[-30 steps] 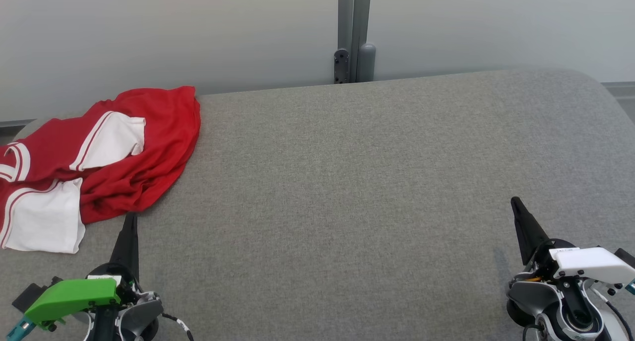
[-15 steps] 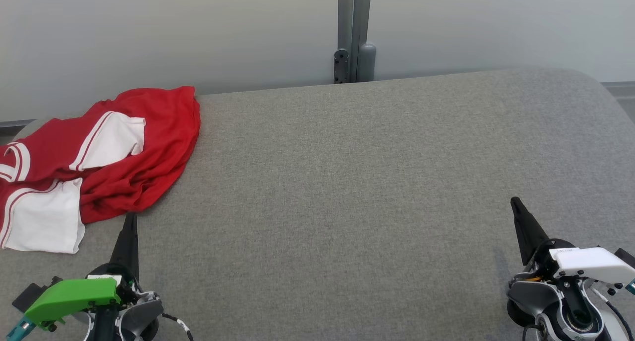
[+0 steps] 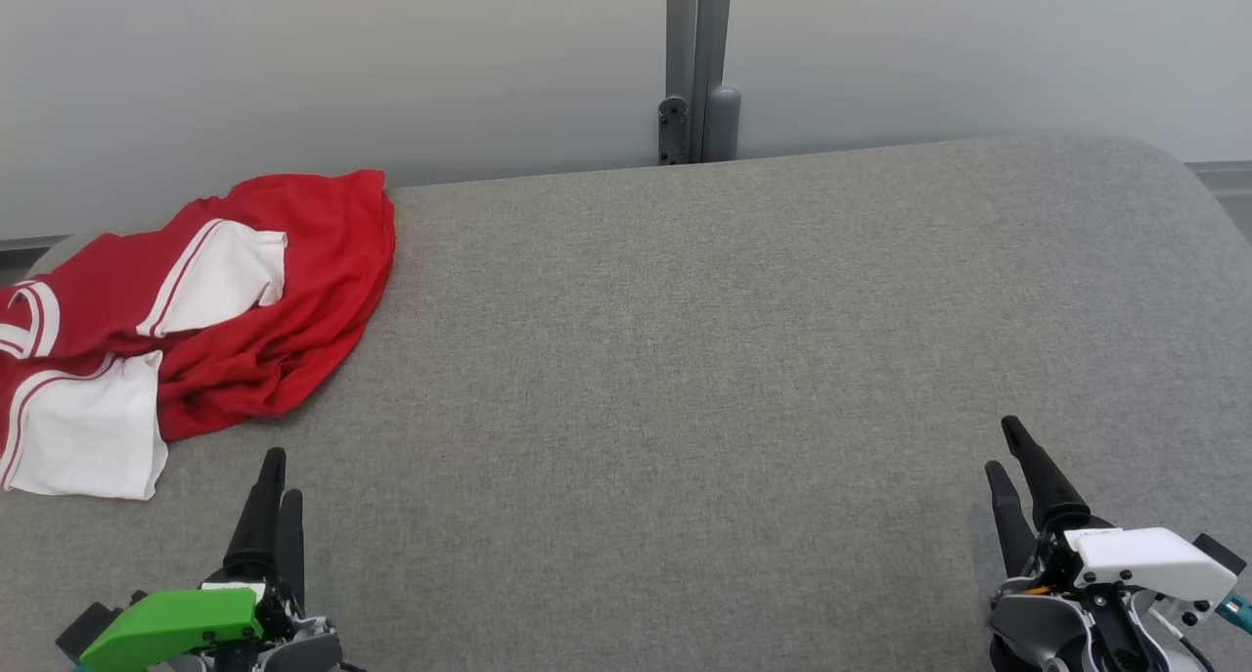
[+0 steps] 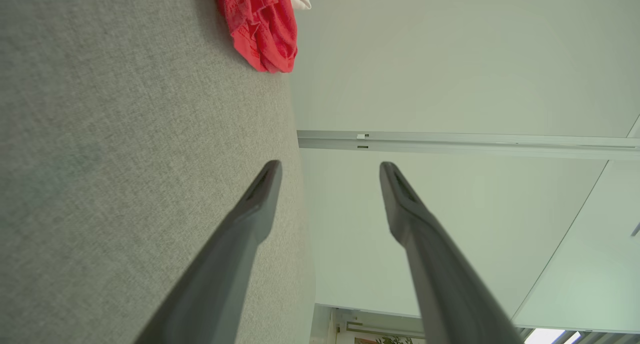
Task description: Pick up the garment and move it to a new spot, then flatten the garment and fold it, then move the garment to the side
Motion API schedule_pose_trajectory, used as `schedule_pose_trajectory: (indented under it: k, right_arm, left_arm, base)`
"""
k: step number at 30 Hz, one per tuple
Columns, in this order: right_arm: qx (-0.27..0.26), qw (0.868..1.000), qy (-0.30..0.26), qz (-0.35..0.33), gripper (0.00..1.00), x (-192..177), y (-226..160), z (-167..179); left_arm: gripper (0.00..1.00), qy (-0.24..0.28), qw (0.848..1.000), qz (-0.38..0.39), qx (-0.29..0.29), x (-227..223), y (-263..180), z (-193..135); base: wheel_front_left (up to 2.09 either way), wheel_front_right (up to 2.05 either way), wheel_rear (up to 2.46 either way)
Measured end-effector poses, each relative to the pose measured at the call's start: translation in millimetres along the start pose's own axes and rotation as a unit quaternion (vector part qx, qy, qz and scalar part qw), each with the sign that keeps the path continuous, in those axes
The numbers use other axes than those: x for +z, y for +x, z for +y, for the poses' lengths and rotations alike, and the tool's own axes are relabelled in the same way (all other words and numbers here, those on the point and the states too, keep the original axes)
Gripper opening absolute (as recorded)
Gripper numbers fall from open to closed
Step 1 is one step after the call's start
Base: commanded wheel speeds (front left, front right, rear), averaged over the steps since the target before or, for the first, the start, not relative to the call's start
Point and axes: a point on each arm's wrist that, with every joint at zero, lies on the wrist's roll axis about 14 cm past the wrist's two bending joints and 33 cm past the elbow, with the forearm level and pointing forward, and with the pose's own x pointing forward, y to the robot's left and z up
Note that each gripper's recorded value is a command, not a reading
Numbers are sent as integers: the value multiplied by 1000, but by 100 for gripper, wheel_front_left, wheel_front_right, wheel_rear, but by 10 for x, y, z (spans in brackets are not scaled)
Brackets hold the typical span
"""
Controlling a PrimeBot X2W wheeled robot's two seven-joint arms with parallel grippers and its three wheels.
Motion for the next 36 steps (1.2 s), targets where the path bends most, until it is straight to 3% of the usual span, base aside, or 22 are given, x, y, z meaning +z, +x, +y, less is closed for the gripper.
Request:
schedule_pose_trajectory:
  k: [14,27,36]
  right_arm:
    - [7,999,-48,-15,100,-2,-4,50]
    - [39,987,-150,-31,100,16,8,273]
    - [58,966,-251,-27,100,-78,-3,381]
  left_arm:
    - [100,44,999,-8,-14,-57,-5,-91]
    - [100,169,985,-10,-23,-145,6,-251]
    - [100,267,963,-11,-40,-234,4,-363]
  base:
    - [0,0,0]
    - [0,0,0]
    - [0,0,0]
